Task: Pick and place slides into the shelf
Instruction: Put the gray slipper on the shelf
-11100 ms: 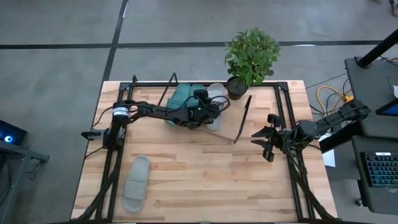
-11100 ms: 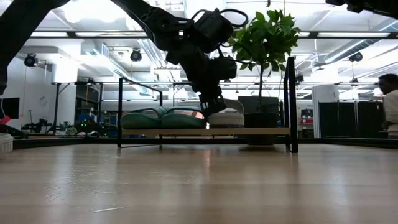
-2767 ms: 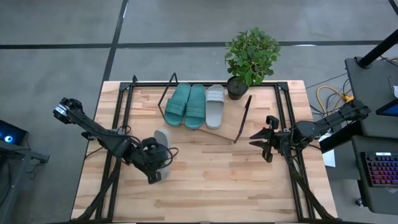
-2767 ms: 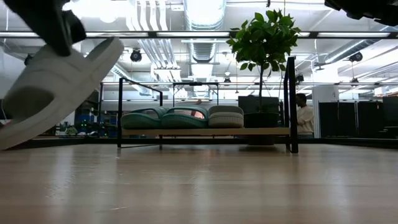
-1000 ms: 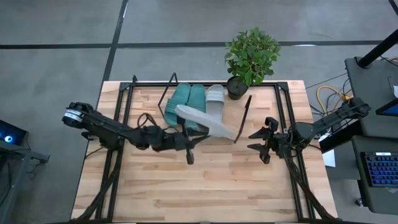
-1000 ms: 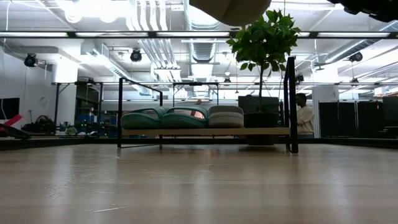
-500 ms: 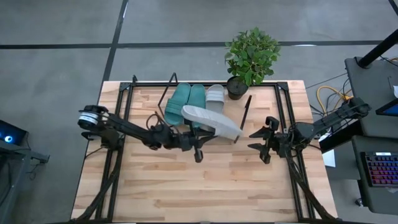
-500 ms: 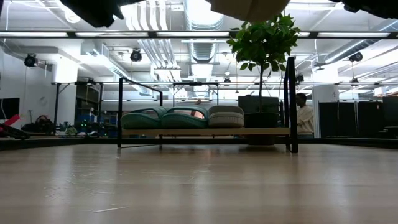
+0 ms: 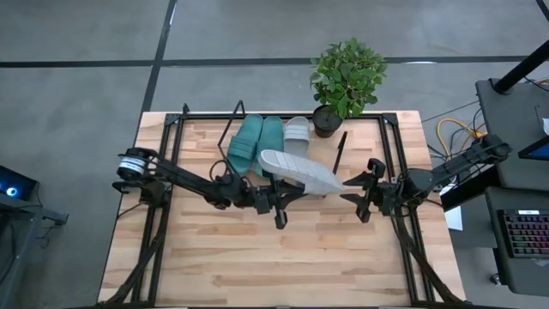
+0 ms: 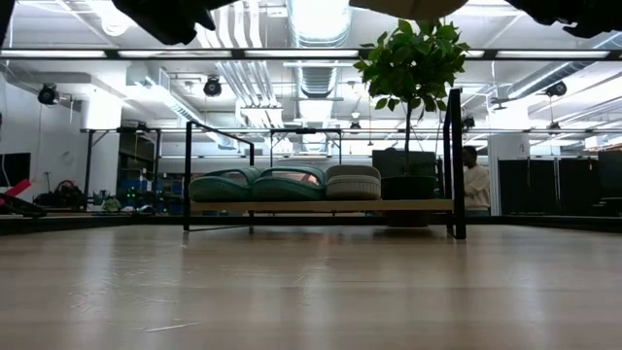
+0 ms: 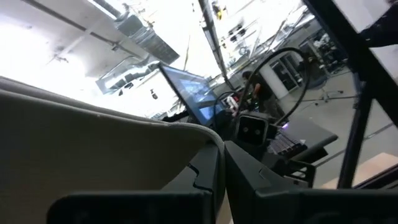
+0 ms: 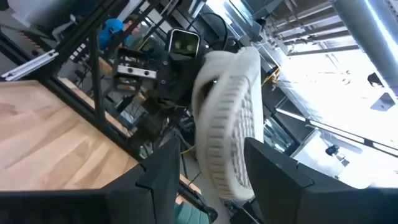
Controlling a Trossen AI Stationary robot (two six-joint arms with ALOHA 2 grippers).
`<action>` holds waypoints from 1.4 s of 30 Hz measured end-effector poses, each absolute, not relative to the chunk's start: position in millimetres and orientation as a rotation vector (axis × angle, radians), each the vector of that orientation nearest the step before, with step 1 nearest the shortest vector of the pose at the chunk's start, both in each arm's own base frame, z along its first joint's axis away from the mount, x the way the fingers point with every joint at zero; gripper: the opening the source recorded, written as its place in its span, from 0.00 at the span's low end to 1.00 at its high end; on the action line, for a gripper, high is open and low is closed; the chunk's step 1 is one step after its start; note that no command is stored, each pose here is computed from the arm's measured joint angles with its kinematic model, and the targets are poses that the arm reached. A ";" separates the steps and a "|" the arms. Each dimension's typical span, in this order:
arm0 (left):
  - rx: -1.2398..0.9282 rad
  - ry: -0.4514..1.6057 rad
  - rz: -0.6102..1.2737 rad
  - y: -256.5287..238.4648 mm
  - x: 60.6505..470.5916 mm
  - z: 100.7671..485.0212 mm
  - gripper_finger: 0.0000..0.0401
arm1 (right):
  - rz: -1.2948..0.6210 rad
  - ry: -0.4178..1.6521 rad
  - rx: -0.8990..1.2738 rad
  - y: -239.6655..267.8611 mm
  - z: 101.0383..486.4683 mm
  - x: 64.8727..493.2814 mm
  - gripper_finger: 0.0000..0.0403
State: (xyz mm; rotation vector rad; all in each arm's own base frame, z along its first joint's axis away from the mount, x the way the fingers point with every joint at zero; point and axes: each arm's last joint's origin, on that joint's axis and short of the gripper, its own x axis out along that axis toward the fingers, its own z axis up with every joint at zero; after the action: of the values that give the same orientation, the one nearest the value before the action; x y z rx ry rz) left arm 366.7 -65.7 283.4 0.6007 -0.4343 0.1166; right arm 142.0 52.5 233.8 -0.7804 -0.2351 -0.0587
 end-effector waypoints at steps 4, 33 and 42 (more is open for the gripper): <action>0.603 -0.444 0.102 -67.3 372.4 283.1 0.00 | -0.058 -0.235 -0.781 52.5 233.8 142.1 0.42; 0.617 -0.428 0.075 -69.6 391.1 274.7 0.00 | -0.066 -0.256 -0.684 51.9 236.1 141.3 0.07; 0.619 -0.423 0.074 -69.6 391.2 274.1 0.00 | -0.075 -0.255 -0.679 51.7 236.4 141.2 0.06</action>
State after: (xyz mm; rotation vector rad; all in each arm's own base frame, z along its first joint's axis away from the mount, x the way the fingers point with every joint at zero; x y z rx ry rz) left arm 391.2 -69.6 274.1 0.6186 -0.4231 0.0743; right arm 141.2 51.7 236.4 -0.6794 -0.2549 -0.0746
